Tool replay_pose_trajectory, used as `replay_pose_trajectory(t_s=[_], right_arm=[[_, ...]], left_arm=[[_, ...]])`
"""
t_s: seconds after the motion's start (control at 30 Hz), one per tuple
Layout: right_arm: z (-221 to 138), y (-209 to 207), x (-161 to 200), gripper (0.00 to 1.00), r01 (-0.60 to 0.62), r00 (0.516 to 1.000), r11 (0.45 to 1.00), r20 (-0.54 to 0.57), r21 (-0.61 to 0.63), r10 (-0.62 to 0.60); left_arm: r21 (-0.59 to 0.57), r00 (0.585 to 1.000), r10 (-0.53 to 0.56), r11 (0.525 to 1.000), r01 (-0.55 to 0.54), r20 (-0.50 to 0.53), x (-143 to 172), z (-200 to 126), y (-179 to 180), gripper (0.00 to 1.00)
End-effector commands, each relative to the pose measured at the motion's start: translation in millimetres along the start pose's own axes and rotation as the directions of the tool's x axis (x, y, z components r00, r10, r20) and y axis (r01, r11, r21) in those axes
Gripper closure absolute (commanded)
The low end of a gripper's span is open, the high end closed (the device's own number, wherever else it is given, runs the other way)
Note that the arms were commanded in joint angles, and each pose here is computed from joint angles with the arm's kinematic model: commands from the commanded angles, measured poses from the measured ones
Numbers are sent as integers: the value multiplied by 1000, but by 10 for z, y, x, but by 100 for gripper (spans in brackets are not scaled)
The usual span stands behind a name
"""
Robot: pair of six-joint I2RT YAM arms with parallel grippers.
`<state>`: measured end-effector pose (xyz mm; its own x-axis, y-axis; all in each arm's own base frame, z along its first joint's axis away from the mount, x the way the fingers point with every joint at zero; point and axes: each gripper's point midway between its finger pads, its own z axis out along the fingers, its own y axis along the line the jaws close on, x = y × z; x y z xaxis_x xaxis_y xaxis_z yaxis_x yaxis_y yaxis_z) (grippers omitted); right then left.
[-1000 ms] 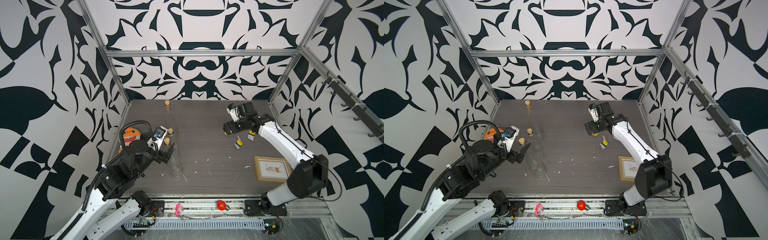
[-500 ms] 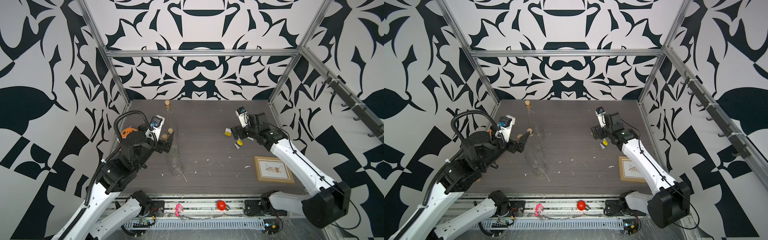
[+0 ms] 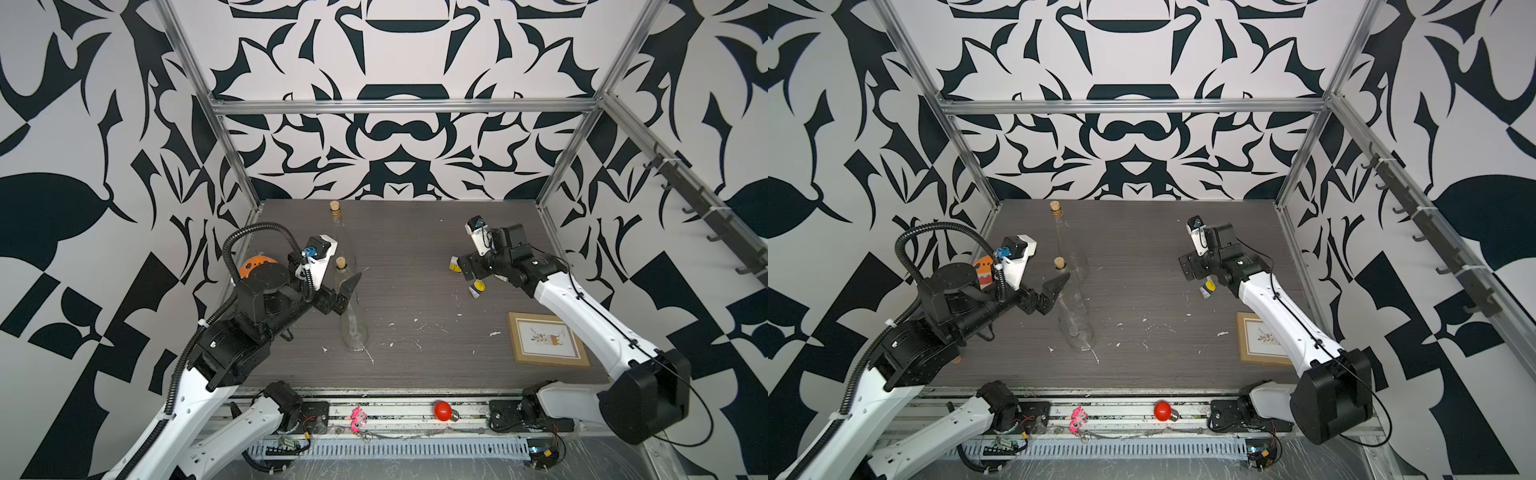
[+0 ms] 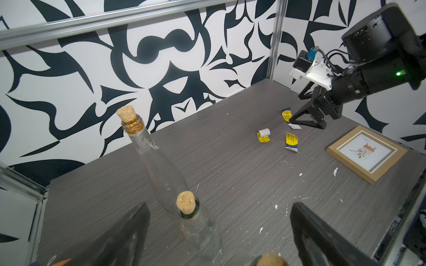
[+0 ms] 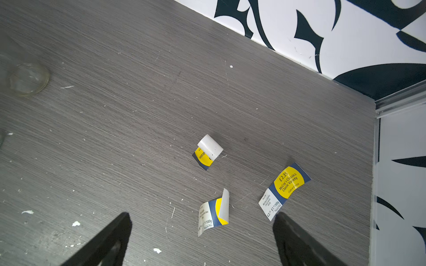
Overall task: Remove the label from the bottle
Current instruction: Adjust the bottle at the center of the board, then reset both arms
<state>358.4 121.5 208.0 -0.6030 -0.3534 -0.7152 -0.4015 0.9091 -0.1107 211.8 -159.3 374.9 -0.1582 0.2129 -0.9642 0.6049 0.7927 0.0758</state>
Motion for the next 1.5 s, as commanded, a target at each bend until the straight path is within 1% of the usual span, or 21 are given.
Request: replay_pose_trajectory(t_s=[0.0,0.1,0.17,0.27,0.33,0.4,0.57,0.67,0.7,0.77,0.83,0.9,0.93,1.0,1.07,1.13,1.17,1.2,1.3,1.37,1.47], right_arm=[[-127,-1,-205,1,9,997,1000,81,-8,-8],[-139,1,-200,1,9,997,1000,82,-9,-8],[-154,1,-202,1,9,996,1000,85,-7,-8],[-203,-3,-224,1,10,995,1000,103,-4,-10],[-227,-14,-241,1,17,993,1000,116,3,-18],[-230,-39,-237,1,23,993,1000,115,20,-25],[-262,-94,-223,1,20,993,999,116,49,-25],[-294,-164,-194,1,12,993,996,119,89,-23],[-307,-197,-176,1,8,992,994,122,107,-21],[-322,-335,-133,1,-22,991,987,136,157,1],[-317,-556,-49,1,-97,988,973,141,208,69],[-285,-785,59,1,-184,978,954,143,236,153],[-263,-862,108,1,-207,974,946,140,249,176],[-209,-1012,199,1,-252,965,924,140,286,220],[-170,-1064,240,1,-279,959,915,142,293,247],[-126,-1105,313,1,-294,955,901,145,320,259],[-103,-1113,358,1,-304,951,895,153,327,268],[-70,-1104,399,1,-313,948,892,162,326,274],[-20,-1195,539,1,-329,942,861,203,389,268],[26,-1223,609,1,-339,935,848,240,407,259],[158,-1215,712,1,-342,928,846,288,408,237]], left_arm=[[48,997,-14,999,11,74,-294,-119,-61,1],[54,996,-15,998,10,86,-409,-121,-66,1],[26,995,-11,1000,8,98,-469,-118,-15,1],[-123,995,7,992,5,95,-520,-111,244,1],[-250,997,24,968,-6,71,-508,-91,470,1],[-365,999,22,931,-9,31,-452,-46,716,1],[-498,993,-110,860,115,38,-291,-28,1315,1],[-565,974,-227,800,201,25,-25,-16,1730,1],[-601,962,-272,766,229,20,107,-22,1885,1],[-668,950,-311,705,239,11,349,-13,2119,1],[-733,944,-331,642,222,-4,621,-3,2315,1],[-759,930,-368,610,227,-18,962,54,2450,1],[-770,913,-407,588,249,-15,1120,59,2501,1],[-808,881,-473,521,274,-7,1427,61,2594,1],[-831,870,-493,488,267,-10,1698,111,2633,1],[-854,857,-515,442,274,8,1959,137,2670,1],[-849,850,-526,443,288,14,2090,193,2650,1],[-841,853,-522,458,289,9,2196,254,2639,1],[-817,863,-505,502,283,-11,2425,392,2595,1],[-779,876,-482,547,308,9,2478,497,2534,1],[-735,893,-448,592,331,42,2543,597,2469,1]])
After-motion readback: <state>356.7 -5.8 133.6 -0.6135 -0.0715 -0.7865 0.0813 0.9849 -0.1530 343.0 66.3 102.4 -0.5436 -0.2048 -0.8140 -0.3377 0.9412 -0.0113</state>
